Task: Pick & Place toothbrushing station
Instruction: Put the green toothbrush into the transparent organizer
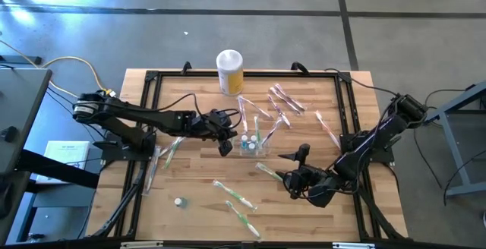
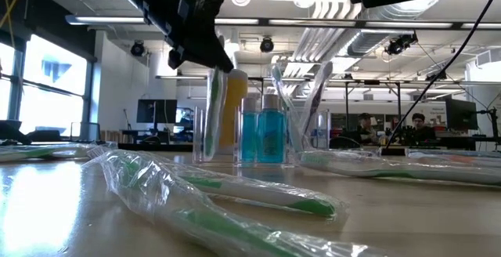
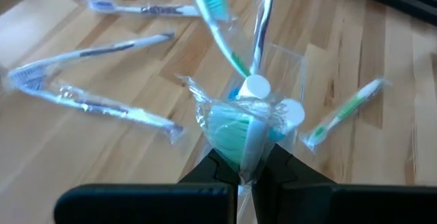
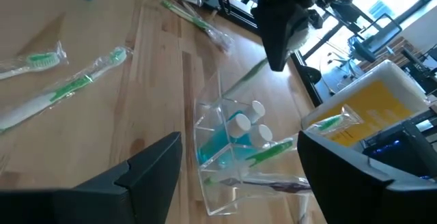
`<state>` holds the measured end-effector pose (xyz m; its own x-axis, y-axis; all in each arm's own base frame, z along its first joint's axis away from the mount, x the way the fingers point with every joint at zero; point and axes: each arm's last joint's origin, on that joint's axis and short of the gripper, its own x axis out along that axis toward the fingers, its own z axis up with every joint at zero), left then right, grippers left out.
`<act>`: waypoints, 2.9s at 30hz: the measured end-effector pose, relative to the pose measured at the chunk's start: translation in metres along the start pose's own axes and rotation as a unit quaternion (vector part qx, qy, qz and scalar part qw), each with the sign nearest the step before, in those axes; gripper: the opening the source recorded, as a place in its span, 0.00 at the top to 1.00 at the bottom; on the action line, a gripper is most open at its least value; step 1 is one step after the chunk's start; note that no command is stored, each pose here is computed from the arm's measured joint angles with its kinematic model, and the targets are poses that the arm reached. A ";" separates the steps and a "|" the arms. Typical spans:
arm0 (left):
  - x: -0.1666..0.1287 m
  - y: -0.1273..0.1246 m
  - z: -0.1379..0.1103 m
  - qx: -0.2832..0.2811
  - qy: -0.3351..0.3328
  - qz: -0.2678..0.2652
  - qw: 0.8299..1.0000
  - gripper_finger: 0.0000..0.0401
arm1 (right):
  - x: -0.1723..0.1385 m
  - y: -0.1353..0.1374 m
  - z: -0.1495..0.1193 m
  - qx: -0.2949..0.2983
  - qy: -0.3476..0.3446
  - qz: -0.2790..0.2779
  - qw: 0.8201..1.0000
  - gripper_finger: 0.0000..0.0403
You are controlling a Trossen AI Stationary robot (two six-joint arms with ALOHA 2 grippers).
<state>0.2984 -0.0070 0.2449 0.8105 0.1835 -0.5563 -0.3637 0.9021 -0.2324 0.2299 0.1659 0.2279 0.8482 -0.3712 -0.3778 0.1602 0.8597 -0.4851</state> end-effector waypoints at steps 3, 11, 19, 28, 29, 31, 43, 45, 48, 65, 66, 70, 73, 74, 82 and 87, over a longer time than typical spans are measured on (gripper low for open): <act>0.006 0.000 -0.002 0.001 0.004 0.003 1.000 0.98 | 0.000 0.000 0.000 0.005 0.001 0.000 1.000 0.30; 0.007 0.000 -0.003 -0.013 0.005 0.003 1.000 0.95 | 0.000 0.000 -0.001 0.003 0.003 0.000 1.000 0.30; 0.008 0.000 -0.004 -0.019 0.010 0.008 1.000 0.89 | 0.000 0.000 -0.001 0.003 0.003 0.000 1.000 0.30; 0.008 0.000 -0.004 -0.007 0.007 0.007 1.000 0.78 | 0.000 0.000 -0.001 0.002 0.004 0.000 1.000 0.30; 0.008 0.000 -0.003 -0.007 0.005 0.007 1.000 0.77 | 0.000 0.000 -0.001 0.002 0.004 0.000 1.000 0.30; 0.008 0.000 -0.003 -0.008 0.004 0.006 1.000 0.74 | 0.000 0.000 -0.001 0.001 0.005 0.000 1.000 0.30; -0.012 -0.002 0.010 -0.017 -0.037 -0.011 0.999 0.72 | -0.001 0.005 -0.003 0.005 0.020 0.084 0.996 0.30; -0.019 -0.001 0.014 -0.019 -0.051 -0.009 0.998 0.72 | -0.001 0.005 -0.004 0.017 0.026 0.101 0.994 0.30; -0.032 -0.001 0.020 -0.025 -0.072 -0.017 0.997 0.72 | 0.002 0.004 -0.007 0.045 0.050 0.123 0.990 0.30; -0.067 -0.041 0.009 0.015 -0.088 -0.100 0.991 0.72 | 0.045 -0.005 -0.032 0.196 0.249 0.246 0.916 0.30; -0.069 -0.044 0.007 0.015 -0.088 -0.101 0.991 0.72 | 0.047 -0.004 -0.034 0.203 0.261 0.251 0.910 0.30; -0.075 -0.055 0.000 0.017 -0.098 -0.095 0.991 0.72 | 0.057 -0.004 -0.040 0.210 0.287 0.260 0.898 0.30; -0.079 -0.063 -0.004 0.023 -0.106 -0.092 0.990 0.72 | 0.060 -0.005 -0.042 0.211 0.293 0.260 0.896 0.30; -0.081 -0.065 -0.006 0.024 -0.109 -0.091 0.990 0.72 | 0.061 -0.006 -0.042 0.211 0.294 0.259 0.896 0.30; -0.088 -0.075 -0.013 0.030 -0.121 -0.081 0.989 0.72 | 0.063 -0.010 -0.044 0.226 0.317 0.268 0.881 0.30; -0.089 -0.077 -0.014 0.032 -0.119 -0.085 0.989 0.72 | 0.064 -0.012 -0.047 0.233 0.341 0.280 0.867 0.30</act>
<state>0.2479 -0.0977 0.3012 0.9456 0.1063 -0.3075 -0.1885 0.9494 -0.2514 0.2583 0.1147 0.1723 0.3891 0.1649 -0.9063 0.1419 0.9614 0.2359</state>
